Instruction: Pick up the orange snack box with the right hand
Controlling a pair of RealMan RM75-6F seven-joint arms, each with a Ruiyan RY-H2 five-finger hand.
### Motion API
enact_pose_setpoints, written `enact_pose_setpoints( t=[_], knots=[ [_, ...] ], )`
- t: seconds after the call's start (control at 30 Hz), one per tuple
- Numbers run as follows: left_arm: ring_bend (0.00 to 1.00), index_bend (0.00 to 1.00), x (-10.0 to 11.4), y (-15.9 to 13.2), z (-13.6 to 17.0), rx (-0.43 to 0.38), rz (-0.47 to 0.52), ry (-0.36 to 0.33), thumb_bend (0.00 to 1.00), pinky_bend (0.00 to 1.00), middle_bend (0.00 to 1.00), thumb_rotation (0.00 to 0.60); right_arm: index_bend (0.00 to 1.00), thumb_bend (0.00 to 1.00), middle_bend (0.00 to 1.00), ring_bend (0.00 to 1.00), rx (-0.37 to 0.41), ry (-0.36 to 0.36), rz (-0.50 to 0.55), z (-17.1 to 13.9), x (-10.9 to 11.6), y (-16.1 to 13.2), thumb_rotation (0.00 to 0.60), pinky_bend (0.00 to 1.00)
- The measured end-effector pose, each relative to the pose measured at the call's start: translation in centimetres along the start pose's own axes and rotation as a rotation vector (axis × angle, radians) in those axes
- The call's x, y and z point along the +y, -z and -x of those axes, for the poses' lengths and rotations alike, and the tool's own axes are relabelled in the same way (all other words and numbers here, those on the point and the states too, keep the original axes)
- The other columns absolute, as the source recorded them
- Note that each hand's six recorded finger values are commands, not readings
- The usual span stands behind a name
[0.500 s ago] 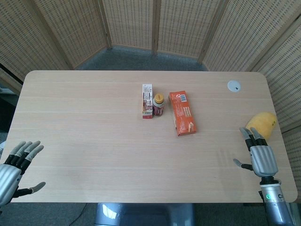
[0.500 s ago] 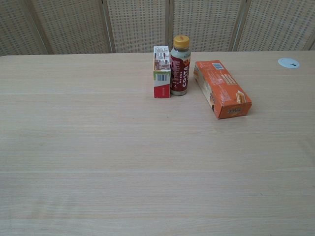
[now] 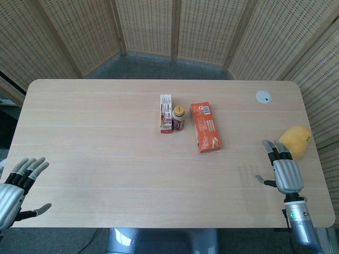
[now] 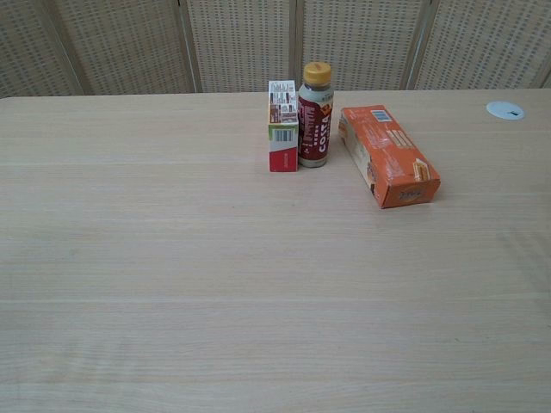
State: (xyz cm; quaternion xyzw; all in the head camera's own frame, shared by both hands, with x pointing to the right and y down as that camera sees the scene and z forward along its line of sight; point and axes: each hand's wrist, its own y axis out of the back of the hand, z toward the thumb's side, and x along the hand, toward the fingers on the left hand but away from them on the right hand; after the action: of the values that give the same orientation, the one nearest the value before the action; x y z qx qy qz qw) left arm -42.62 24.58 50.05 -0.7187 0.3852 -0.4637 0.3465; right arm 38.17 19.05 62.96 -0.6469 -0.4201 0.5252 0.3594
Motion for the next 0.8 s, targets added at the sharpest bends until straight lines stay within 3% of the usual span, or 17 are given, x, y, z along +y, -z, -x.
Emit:
enact_pose_setpoints(
  t=[0.43, 0.67, 0.8],
  knots=[
    [0.00, 0.10, 1.0, 0.1, 0.4, 0.009, -0.001, -0.029, 0.06, 0.00, 0.00, 0.600, 0.00, 0.00, 0.00, 0.00, -0.146, -0.120, 0.032, 4.8, -4.0, -4.8, 0.600, 0.00],
    [0.00, 0.10, 1.3, 0.4, 0.4, 0.014, 0.002, -0.035, 0.06, 0.00, 0.00, 0.600, 0.00, 0.00, 0.00, 0.00, -0.230, -0.183, 0.078, 8.2, -7.7, -9.8, 0.600, 0.00],
    [0.00, 0.10, 1.4, 0.5, 0.4, 0.017, 0.003, -0.036, 0.06, 0.00, 0.00, 0.600, 0.00, 0.00, 0.00, 0.00, -0.262, -0.181, 0.082, 10.4, -8.4, -11.7, 0.600, 0.00]
  ],
)
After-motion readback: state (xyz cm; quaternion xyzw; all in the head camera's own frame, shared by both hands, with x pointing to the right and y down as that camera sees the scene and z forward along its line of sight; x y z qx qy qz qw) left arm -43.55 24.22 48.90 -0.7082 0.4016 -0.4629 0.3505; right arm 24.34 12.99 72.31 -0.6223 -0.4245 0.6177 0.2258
